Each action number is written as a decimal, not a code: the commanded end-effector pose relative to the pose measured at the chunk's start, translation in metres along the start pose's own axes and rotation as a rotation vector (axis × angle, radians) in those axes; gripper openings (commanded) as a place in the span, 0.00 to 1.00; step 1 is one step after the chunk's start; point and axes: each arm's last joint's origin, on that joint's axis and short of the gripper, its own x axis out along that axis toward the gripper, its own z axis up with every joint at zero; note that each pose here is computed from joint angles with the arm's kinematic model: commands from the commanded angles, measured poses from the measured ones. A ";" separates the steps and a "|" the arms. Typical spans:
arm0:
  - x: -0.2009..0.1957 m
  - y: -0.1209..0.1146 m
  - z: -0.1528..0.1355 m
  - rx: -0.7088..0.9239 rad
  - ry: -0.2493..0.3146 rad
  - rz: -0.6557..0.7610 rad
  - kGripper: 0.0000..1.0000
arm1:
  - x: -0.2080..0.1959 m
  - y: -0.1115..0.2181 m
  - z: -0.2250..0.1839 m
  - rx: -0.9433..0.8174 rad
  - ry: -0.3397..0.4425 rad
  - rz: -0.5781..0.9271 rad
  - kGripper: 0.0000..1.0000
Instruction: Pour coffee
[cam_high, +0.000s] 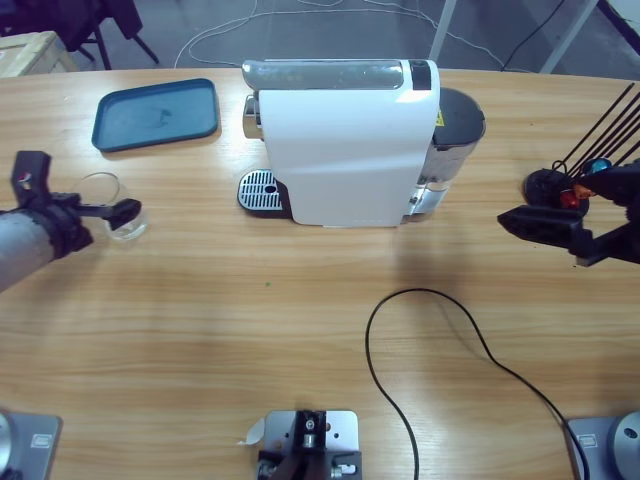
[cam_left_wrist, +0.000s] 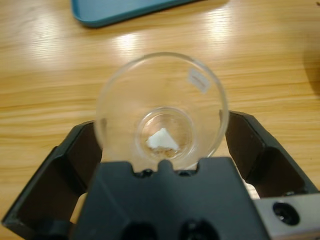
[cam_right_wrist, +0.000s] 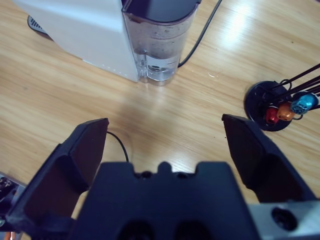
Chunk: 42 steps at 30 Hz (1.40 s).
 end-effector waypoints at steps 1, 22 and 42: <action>0.024 -0.001 -0.018 0.015 0.042 0.017 0.92 | 0.021 0.013 -0.002 -0.022 0.051 -0.012 1.00; -0.011 0.008 -0.011 0.414 -0.103 -0.332 0.00 | 0.016 0.007 -0.006 0.012 0.037 -0.019 1.00; 0.063 0.012 0.104 0.611 -0.050 -0.839 0.00 | -0.004 -0.007 -0.012 0.015 -0.005 -0.019 1.00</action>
